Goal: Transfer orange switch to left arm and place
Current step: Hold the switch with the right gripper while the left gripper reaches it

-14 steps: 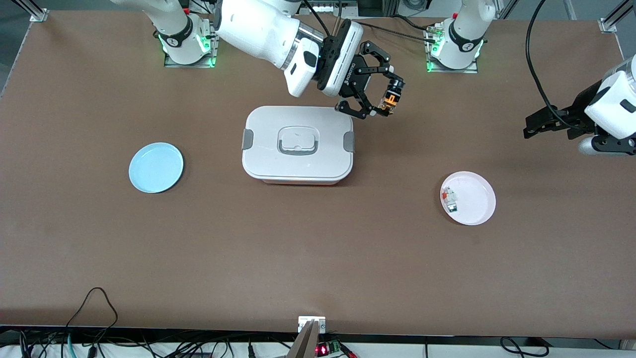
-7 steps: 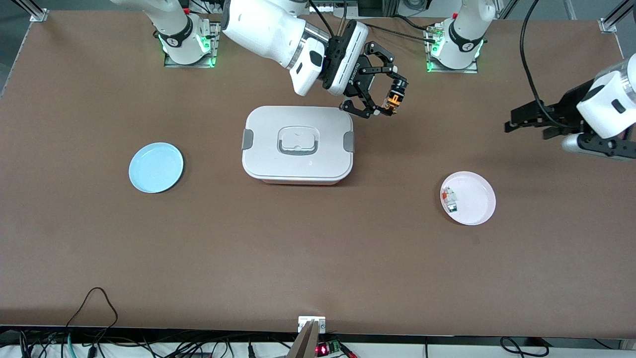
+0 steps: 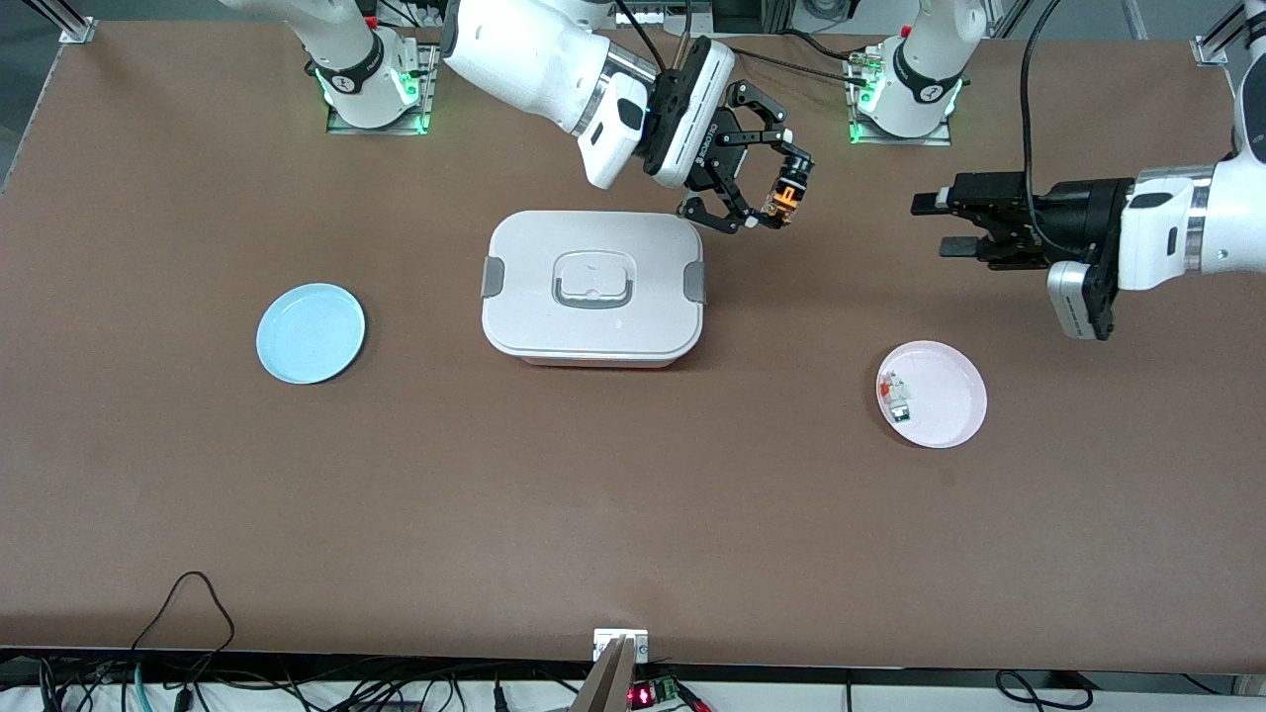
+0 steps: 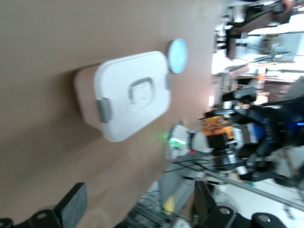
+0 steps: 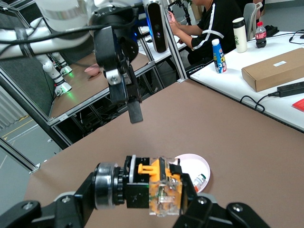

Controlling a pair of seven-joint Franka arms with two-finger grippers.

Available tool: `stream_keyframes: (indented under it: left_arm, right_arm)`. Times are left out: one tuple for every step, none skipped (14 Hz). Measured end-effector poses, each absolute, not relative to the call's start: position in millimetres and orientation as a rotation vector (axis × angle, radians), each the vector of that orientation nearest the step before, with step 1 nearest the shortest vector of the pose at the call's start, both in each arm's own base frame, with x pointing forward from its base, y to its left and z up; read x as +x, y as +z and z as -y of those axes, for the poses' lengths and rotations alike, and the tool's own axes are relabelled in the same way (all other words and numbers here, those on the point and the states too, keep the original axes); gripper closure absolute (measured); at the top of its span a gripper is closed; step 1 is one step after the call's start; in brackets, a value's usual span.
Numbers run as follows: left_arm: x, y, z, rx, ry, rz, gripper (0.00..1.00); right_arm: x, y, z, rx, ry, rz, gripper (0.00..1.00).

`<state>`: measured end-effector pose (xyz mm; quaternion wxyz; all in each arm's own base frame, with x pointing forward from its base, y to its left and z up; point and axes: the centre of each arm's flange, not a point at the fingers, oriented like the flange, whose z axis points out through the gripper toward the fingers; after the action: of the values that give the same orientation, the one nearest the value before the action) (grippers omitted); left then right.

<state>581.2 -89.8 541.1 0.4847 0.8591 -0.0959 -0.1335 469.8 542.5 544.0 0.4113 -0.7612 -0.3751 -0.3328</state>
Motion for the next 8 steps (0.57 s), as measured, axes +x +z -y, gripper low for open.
stream_keyframes:
  left_arm:
    - [580.1, 530.4, 95.9, 1.996, -0.343, 0.197, 0.01]
    - [578.2, 516.6, 101.4, 1.91, -0.366, 0.156, 0.01]
    - [575.6, 501.6, 105.5, 1.838, -0.39, 0.113, 0.01]
    - [572.6, 487.8, 108.8, 1.775, -0.415, 0.067, 0.01]
    - [569.3, 475.9, 113.0, 1.712, -0.443, 0.015, 0.01]
    - [566.6, 468.1, 119.1, 1.662, -0.471, -0.03, 0.01]
    - [564.3, 464.4, 129.3, 1.63, -0.501, -0.062, 0.02]
    - [562.2, 464.0, 141.2, 1.618, -0.525, -0.077, 0.03]
  right_arm:
    - [469.6, 544.1, -542.7, -1.916, -0.84, 0.943, 0.28]
    - [469.5, 544.2, -542.7, -1.916, -0.841, 0.942, 0.28]
    - [469.1, 544.2, -543.1, -1.915, -0.841, 0.943, 0.28]
    - [468.3, 544.2, -543.7, -1.915, -0.84, 0.944, 0.28]
    - [467.3, 544.4, -544.6, -1.914, -0.841, 0.945, 0.28]
    - [466.7, 544.8, -545.0, -1.914, -0.846, 0.943, 0.28]
    - [466.6, 545.1, -545.1, -1.914, -0.85, 0.941, 0.28]
    - [466.6, 545.2, -545.0, -1.915, -0.852, 0.94, 0.28]
